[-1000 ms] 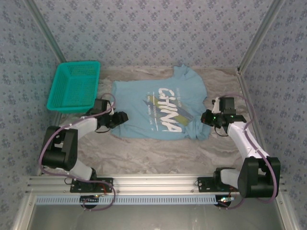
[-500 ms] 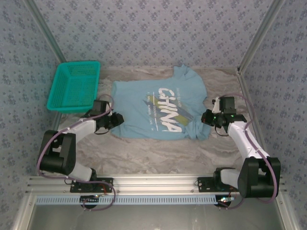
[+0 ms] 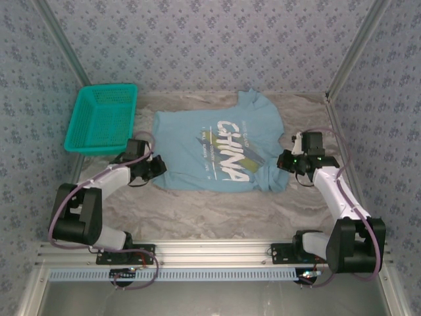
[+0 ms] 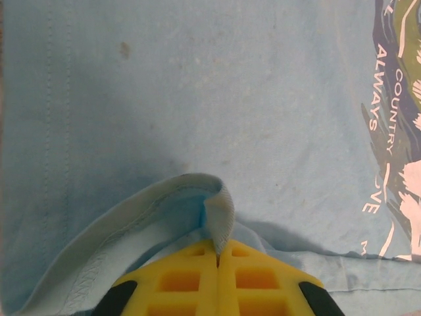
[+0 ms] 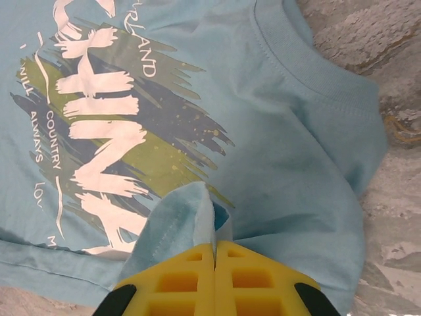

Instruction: Fold the inside-out t-shirt

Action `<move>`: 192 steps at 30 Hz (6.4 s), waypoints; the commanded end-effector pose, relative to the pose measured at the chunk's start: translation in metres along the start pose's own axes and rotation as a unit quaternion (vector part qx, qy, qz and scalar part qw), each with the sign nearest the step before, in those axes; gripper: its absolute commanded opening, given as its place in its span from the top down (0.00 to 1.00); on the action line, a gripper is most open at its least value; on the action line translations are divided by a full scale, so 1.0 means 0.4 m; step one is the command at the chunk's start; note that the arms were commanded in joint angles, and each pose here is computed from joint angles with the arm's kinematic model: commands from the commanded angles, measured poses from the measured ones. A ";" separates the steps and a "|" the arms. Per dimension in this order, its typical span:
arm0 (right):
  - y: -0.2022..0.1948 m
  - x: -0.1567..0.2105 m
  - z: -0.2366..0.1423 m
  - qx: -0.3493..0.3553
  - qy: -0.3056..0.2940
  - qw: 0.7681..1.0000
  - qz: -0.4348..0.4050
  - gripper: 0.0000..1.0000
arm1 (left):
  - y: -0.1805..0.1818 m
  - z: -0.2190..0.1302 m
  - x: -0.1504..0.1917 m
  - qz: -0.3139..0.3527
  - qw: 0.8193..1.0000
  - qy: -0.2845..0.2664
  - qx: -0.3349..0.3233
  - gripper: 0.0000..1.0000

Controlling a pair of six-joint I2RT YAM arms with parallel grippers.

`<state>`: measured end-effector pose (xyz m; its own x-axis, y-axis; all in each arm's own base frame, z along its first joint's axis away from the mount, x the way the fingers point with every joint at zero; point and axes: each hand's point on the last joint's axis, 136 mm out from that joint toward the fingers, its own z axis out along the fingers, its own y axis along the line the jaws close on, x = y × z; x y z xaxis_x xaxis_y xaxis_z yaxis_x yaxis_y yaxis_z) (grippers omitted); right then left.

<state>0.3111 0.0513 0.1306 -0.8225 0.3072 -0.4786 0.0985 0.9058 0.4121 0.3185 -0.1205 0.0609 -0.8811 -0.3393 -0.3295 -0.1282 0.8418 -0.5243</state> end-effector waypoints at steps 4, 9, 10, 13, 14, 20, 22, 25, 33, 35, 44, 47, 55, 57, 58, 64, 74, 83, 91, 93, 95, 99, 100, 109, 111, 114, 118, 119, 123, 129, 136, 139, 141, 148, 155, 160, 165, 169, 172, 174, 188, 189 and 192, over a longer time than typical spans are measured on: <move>-0.018 -0.114 -0.119 0.068 -0.080 0.994 -0.023 1.00 | 0.002 -0.130 -0.062 0.033 0.995 -0.073 -0.060 1.00; 0.020 -0.289 -0.348 0.100 -0.250 0.962 -0.045 1.00 | -0.071 -0.351 -0.199 0.046 0.974 -0.215 -0.062 1.00; 0.038 -0.322 -0.402 0.100 -0.283 0.953 -0.050 1.00 | -0.096 -0.406 -0.229 0.051 0.966 -0.246 -0.058 1.00; 0.095 -0.397 -0.553 0.087 -0.363 0.925 -0.064 1.00 | -0.165 -0.546 -0.292 0.071 0.947 -0.310 -0.049 1.00; 0.119 -0.413 -0.597 0.077 -0.386 0.916 -0.072 1.00 | -0.187 -0.587 -0.307 0.075 0.941 -0.328 -0.043 1.00; 0.238 -0.435 -0.863 0.029 -0.506 0.854 -0.119 1.00 | -0.330 -0.822 -0.323 0.107 0.907 -0.406 0.036 1.00; 0.267 -0.427 -0.939 0.029 -0.527 0.837 -0.142 1.00 | -0.355 -0.910 -0.313 0.118 0.890 -0.437 0.046 1.00; 0.304 -0.410 -1.063 0.028 -0.565 0.810 -0.157 1.00 | -0.386 -1.038 -0.293 0.132 0.864 -0.482 0.056 1.00; 0.364 -0.341 -1.391 0.047 -0.669 0.723 -0.167 1.00 | -0.470 -1.347 -0.233 0.158 0.793 -0.580 0.095 1.00; 0.367 -0.344 -1.426 0.060 -0.677 0.714 -0.168 1.00 | -0.475 -1.361 -0.237 0.163 0.793 -0.581 0.087 1.00; 0.375 -0.533 -1.294 0.103 -0.629 0.747 -0.190 1.00 | -0.482 -1.182 -0.417 0.165 0.832 -0.529 0.019 1.00; 0.372 -0.606 -1.229 0.112 -0.616 0.756 -0.190 1.00 | -0.479 -1.087 -0.479 0.168 0.850 -0.500 0.000 1.00; 0.366 -0.747 -1.117 0.055 -0.596 0.785 -0.160 1.00 | -0.518 -0.972 -0.590 0.182 0.862 -0.472 0.005 1.00; 0.374 -0.759 -1.111 0.037 -0.593 0.789 -0.156 1.00 | -0.525 -0.985 -0.592 0.187 0.859 -0.476 0.007 1.00; 0.374 -0.758 -1.109 0.031 -0.590 0.792 -0.151 1.00 | -0.527 -0.995 -0.590 0.188 0.857 -0.480 0.009 1.00; 0.388 -0.718 -1.152 0.011 -0.595 0.789 -0.150 1.00 | -0.544 -1.076 -0.542 0.195 0.845 -0.496 0.044 1.00; 0.382 -0.517 -1.280 0.048 -0.607 0.774 -0.174 1.00 | -0.521 -1.161 -0.378 0.191 0.844 -0.494 0.083 1.00; 0.398 -0.414 -1.417 0.059 -0.656 0.731 -0.179 1.00 | -0.517 -1.280 -0.274 0.192 0.820 -0.528 0.108 1.00; 0.357 -0.591 -1.246 0.089 -0.605 0.770 -0.181 1.00 | -0.477 -1.068 -0.410 0.170 0.865 -0.470 0.053 1.00; 0.336 -0.662 -1.148 0.091 -0.581 0.788 -0.179 1.00 | -0.460 -0.973 -0.470 0.163 0.877 -0.452 0.034 1.00; 0.310 -0.733 -1.044 0.094 -0.559 0.805 -0.175 1.00 | -0.431 -0.858 -0.523 0.156 0.892 -0.425 0.012 1.00; 0.263 -0.870 -0.755 0.078 -0.494 0.848 -0.173 1.00 | -0.355 -0.594 -0.621 0.146 0.921 -0.360 -0.039 1.00; 0.253 -0.892 -0.687 0.079 -0.480 0.857 -0.174 1.00 | -0.337 -0.528 -0.639 0.146 0.927 -0.343 -0.047 1.00; 0.204 -0.973 -0.007 0.105 -0.324 0.919 -0.198 0.77 | -0.205 -0.059 -0.800 0.140 0.953 -0.245 -0.109 0.87; 0.230 -0.962 0.063 0.102 -0.293 0.927 -0.211 0.72 | -0.193 -0.020 -0.833 0.140 0.954 -0.232 -0.129 0.84; 0.262 -0.907 0.091 0.104 -0.246 0.936 -0.228 0.64 | -0.194 -0.020 -0.858 0.131 0.955 -0.225 -0.143 0.74; 0.236 -0.796 0.061 0.105 -0.178 0.958 -0.198 0.60 | -0.236 -0.049 -0.825 0.118 0.964 -0.214 -0.101 0.65; 0.216 -0.745 0.062 0.107 -0.154 0.965 -0.181 0.60 | -0.249 -0.052 -0.800 0.114 0.969 -0.204 -0.085 0.63; 0.139 -0.563 0.050 0.075 -0.130 0.983 -0.110 0.57 | -0.302 -0.048 -0.659 0.100 0.979 -0.179 -0.003 0.56; -0.024 -0.340 0.070 0.060 -0.053 0.997 -0.009 0.45 | -0.278 0.002 -0.409 0.082 0.988 -0.124 0.042 0.49; -0.185 -0.176 0.174 0.084 0.016 0.993 0.079 0.41 | -0.207 0.125 -0.232 0.065 0.997 -0.030 0.041 0.46; -0.218 -0.147 0.213 0.096 0.030 0.991 0.087 0.40 | -0.169 0.154 -0.187 0.061 0.998 -0.010 0.028 0.46; -0.229 -0.127 0.236 0.099 0.043 0.990 0.093 0.41 | -0.137 0.165 -0.166 0.060 0.998 -0.004 0.012 0.46; -0.235 -0.098 0.284 0.081 0.068 0.989 0.105 0.66 | -0.049 0.214 -0.119 0.057 0.998 0.018 -0.033 0.46; -0.214 -0.163 0.190 0.108 0.022 0.992 0.069 0.95 | 0.036 0.221 -0.103 0.048 0.995 0.020 -0.081 0.46; -0.122 -0.207 0.137 0.147 -0.007 0.989 0.009 0.96 | 0.078 0.212 -0.094 0.043 0.994 0.023 -0.102 0.46; 0.071 -0.238 0.217 0.115 -0.012 0.991 -0.062 0.95 | 0.104 0.199 -0.101 0.035 0.993 0.015 -0.113 0.46; 0.230 -0.191 0.304 0.069 0.039 0.990 -0.120 0.86 | 0.109 0.196 -0.100 0.033 0.993 0.016 -0.112 0.46; 0.274 -0.142 0.317 0.044 0.076 0.985 -0.149 0.74 | 0.107 0.192 -0.099 0.033 0.993 0.014 -0.111 0.46; 0.269 -0.127 0.296 0.039 0.081 0.983 -0.159 0.67 | 0.104 0.187 -0.102 0.035 0.993 0.012 -0.110 0.46; -0.008 0.149 0.112 0.112 0.181 0.977 -0.025 0.52 | -0.037 0.088 -0.139 0.047 0.998 -0.023 -0.038 0.45; -0.009 0.181 0.101 0.115 0.190 0.975 -0.016 0.51 | -0.055 0.076 -0.143 0.049 0.998 -0.028 -0.030 0.45; -0.012 0.279 0.073 0.127 0.213 0.969 0.011 0.50 | -0.109 0.029 -0.158 0.057 0.997 -0.047 -0.005 0.45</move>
<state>0.2747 0.0918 0.0602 -0.9702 0.1536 -0.1873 0.1111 0.9693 0.2194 0.3886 -0.1298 0.0641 -0.8562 -0.2736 -0.4383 -0.0699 0.9018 -0.4264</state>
